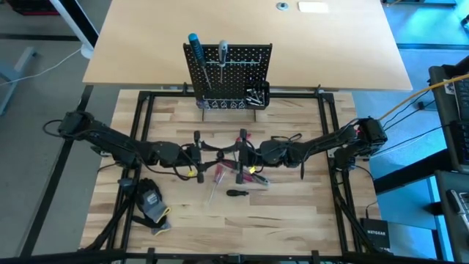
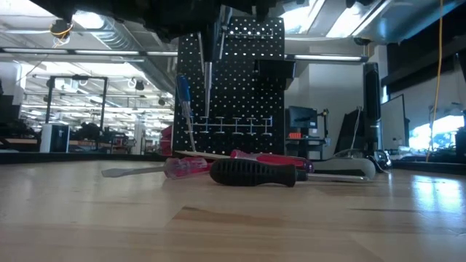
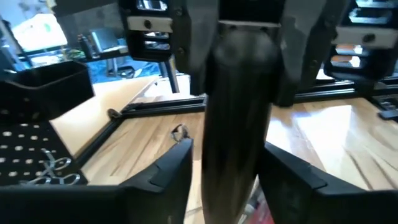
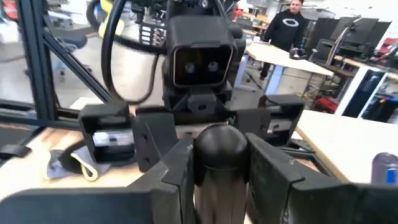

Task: Hang tools onto peg board
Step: Hang the black screwdriver on the peg board

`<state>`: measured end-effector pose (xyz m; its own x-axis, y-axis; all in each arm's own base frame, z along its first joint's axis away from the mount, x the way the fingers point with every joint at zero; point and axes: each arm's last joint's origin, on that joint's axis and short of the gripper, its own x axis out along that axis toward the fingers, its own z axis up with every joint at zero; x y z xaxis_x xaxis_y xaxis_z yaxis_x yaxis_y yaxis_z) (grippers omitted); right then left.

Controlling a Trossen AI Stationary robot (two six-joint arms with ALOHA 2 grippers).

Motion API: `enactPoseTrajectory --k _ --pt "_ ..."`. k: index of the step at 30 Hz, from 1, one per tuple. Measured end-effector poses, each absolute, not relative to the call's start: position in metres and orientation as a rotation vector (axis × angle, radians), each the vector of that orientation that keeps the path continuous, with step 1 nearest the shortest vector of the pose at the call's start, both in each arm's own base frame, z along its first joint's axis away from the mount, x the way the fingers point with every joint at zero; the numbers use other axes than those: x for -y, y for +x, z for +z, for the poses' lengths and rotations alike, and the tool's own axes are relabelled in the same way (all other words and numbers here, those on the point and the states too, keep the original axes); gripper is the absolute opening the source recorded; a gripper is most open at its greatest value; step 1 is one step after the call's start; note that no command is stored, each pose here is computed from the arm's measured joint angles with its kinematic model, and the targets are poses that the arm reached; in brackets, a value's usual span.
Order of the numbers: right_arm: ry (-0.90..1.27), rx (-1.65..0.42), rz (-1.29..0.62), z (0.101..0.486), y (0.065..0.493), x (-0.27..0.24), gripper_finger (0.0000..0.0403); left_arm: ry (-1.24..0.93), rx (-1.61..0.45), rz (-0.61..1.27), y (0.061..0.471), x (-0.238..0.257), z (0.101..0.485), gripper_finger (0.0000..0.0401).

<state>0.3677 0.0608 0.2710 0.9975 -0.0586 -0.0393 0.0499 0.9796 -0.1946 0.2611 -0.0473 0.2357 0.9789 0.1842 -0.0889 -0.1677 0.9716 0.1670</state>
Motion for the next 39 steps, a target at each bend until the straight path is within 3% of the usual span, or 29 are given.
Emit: enactPoseTrajectory --k 7,12,18,25,32,39 --pt "-0.286 -0.032 -0.14 0.293 0.374 -0.059 0.0116 0.199 -0.192 0.277 0.229 0.039 0.265 0.0211" --pt "-0.337 -0.041 -0.225 0.31 0.38 -0.041 0.0116 0.139 -0.28 0.391 0.184 0.032 0.276 0.0213" --pt "-0.317 0.024 -0.357 0.307 0.391 -0.004 0.0116 0.047 -0.298 0.487 0.152 0.026 0.262 0.0202" --pt "-0.286 0.111 -0.545 0.295 0.413 0.032 0.0116 0.015 -0.318 0.536 0.146 0.025 0.237 0.02" --pt "-0.292 0.083 -0.666 0.288 0.444 0.053 0.0116 0.004 -0.274 0.551 0.147 0.025 0.24 0.0199" --pt "-0.277 0.054 -0.742 0.281 0.449 0.068 0.0116 0.003 -0.274 0.548 0.147 0.026 0.24 0.0199"
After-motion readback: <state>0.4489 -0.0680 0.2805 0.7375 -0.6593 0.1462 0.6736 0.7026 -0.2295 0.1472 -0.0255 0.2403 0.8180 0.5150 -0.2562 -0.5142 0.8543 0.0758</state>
